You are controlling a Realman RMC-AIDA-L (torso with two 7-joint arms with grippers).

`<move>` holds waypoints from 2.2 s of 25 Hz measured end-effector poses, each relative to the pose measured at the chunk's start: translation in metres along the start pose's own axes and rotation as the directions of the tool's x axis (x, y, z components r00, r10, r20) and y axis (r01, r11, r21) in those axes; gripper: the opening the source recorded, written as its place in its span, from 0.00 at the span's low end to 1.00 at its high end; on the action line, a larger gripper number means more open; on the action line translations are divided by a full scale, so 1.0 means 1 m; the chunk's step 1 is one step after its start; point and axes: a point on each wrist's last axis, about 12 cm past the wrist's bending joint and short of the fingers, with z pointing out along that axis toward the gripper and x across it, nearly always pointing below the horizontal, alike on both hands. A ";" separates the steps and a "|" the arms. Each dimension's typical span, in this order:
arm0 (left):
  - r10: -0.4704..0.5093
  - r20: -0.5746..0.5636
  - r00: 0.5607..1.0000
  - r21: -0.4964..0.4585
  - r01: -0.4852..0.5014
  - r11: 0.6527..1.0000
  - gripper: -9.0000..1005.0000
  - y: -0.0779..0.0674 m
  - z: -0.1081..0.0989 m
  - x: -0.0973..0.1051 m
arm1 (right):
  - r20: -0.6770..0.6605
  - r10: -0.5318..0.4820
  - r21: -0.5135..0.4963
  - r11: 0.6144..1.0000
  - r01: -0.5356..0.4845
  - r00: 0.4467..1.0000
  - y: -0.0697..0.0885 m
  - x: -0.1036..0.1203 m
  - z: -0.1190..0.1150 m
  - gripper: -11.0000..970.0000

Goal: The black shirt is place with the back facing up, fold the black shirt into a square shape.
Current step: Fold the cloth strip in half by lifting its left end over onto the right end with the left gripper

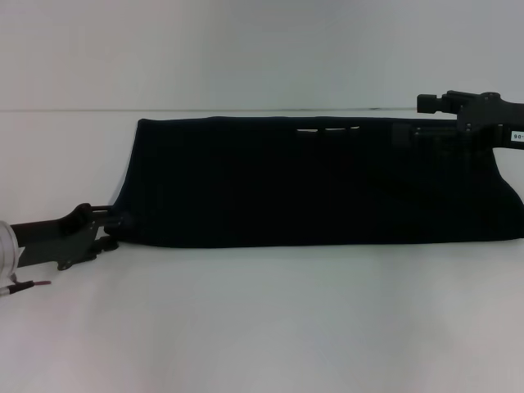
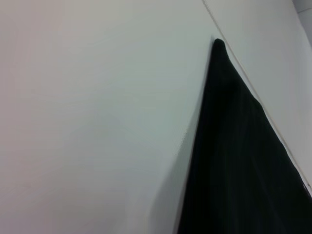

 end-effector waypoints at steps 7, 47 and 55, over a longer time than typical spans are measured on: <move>0.004 -0.005 1.000 0.004 -0.004 1.000 0.62 -0.002 0.001 0.000 | 0.001 -0.002 0.000 1.000 0.002 1.000 0.000 -0.002 0.001 0.93; -0.007 -0.076 0.997 0.080 0.013 0.997 0.55 -0.007 -0.007 0.008 | 0.005 0.018 0.003 1.000 -0.018 1.000 -0.001 -0.002 -0.004 0.92; -0.018 -0.047 0.999 0.048 0.020 0.999 0.54 -0.001 -0.003 0.007 | 0.007 0.017 0.004 1.000 -0.017 1.000 -0.001 -0.002 -0.004 0.92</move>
